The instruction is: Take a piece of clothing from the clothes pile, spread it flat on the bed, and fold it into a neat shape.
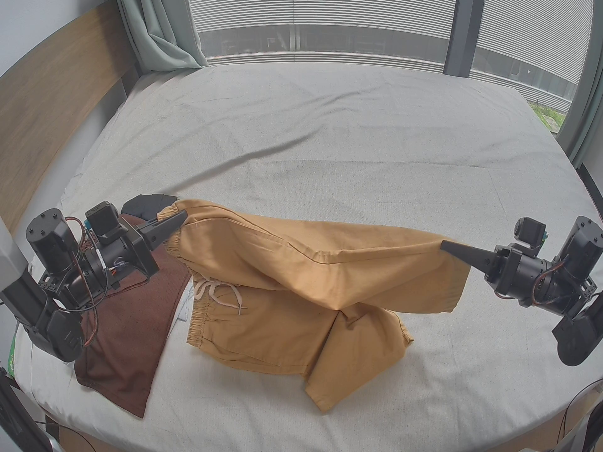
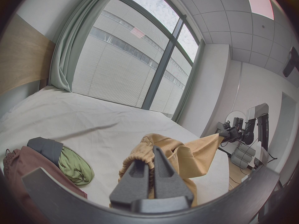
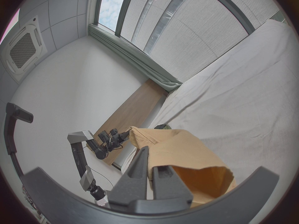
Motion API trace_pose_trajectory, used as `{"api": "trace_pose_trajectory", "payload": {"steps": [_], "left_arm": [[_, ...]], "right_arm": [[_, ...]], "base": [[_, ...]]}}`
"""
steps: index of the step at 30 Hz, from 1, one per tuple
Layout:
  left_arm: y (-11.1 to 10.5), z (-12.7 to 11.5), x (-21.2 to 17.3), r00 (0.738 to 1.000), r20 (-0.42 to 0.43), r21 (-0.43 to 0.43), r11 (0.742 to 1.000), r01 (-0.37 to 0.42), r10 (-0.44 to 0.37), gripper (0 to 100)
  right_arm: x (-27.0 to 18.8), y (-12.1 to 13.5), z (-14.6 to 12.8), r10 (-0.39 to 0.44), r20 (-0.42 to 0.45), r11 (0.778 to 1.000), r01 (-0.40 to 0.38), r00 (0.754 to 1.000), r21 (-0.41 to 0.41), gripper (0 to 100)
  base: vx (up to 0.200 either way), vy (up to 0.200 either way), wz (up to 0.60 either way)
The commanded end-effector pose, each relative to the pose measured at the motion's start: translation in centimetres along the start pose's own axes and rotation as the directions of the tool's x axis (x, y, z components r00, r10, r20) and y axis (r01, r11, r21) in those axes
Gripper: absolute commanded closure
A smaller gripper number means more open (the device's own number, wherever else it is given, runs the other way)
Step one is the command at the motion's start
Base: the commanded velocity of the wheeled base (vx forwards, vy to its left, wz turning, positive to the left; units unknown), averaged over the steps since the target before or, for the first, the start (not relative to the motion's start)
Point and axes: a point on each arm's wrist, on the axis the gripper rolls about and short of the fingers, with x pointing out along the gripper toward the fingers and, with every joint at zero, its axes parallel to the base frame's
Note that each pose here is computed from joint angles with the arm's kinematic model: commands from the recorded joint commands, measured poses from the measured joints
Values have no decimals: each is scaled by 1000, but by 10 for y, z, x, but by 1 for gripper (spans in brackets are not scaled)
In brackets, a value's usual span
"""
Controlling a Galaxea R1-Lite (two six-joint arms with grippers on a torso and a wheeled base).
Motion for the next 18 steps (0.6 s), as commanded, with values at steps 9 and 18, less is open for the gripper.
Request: {"api": "trace_pose_trajectory", "payload": {"steps": [9,18], "left_arm": [[-7,18,-3,999,51,13,1000,13,-13,100],[-10,30,-9,996,84,-4,1000,12,-11,100]], "right_arm": [[-9,4,21,-6,74,999,9,997,-53,100],[-13,5,32,-24,122,998,32,992,-63,100]], "base": [[0,0,0],[0,0,0]]}}
